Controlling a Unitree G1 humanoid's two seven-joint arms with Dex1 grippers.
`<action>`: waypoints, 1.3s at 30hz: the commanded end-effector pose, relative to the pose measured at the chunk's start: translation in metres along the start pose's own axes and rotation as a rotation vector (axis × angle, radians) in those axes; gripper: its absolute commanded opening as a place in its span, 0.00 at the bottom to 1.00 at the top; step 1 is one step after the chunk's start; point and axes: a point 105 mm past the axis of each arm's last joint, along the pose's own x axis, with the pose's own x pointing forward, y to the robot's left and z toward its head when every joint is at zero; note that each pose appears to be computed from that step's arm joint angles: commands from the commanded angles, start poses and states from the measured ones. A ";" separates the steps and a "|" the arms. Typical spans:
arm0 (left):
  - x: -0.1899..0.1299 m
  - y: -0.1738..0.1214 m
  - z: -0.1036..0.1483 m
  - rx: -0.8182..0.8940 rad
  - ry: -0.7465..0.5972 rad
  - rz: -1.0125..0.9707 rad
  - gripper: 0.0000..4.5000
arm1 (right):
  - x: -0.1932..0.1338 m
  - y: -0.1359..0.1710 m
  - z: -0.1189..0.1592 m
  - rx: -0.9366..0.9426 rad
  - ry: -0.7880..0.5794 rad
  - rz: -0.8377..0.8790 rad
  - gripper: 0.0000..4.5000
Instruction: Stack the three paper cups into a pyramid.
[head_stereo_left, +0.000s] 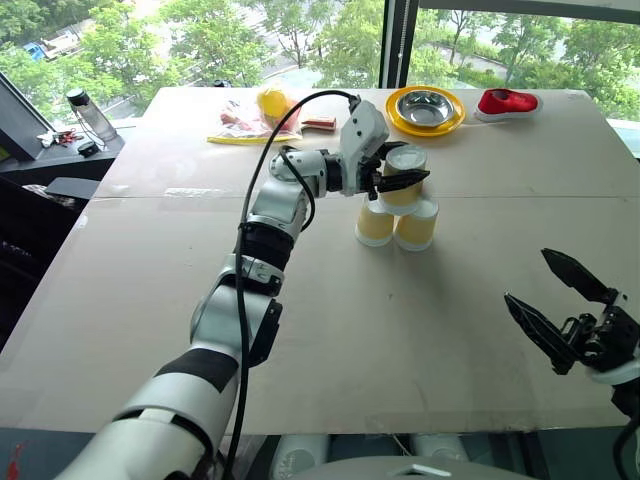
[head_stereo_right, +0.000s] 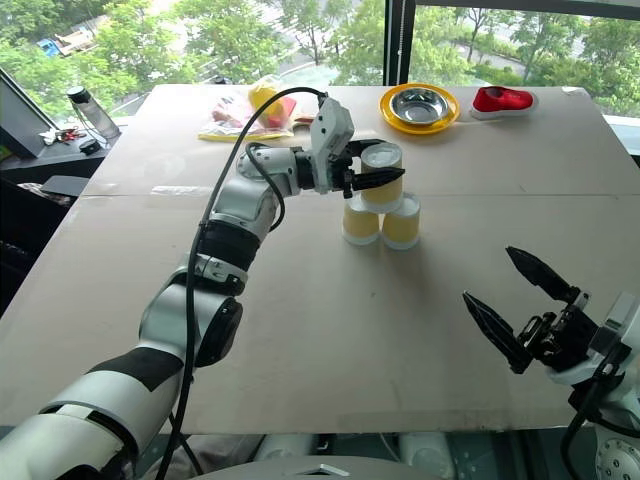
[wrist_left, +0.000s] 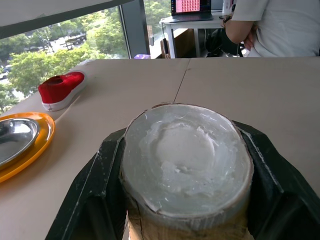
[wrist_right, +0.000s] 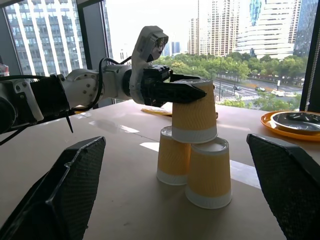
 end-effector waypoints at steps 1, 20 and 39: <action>0.004 0.001 0.008 0.012 -0.013 -0.015 0.52 | 0.000 0.004 0.016 -0.053 -0.049 0.014 1.00; -0.025 -0.004 0.108 0.151 -0.190 -0.054 0.99 | -0.005 0.001 0.018 -0.055 -0.041 0.020 1.00; -0.185 -0.101 -0.048 -0.235 0.262 0.417 0.99 | -0.052 -0.017 -0.055 0.080 0.248 0.074 1.00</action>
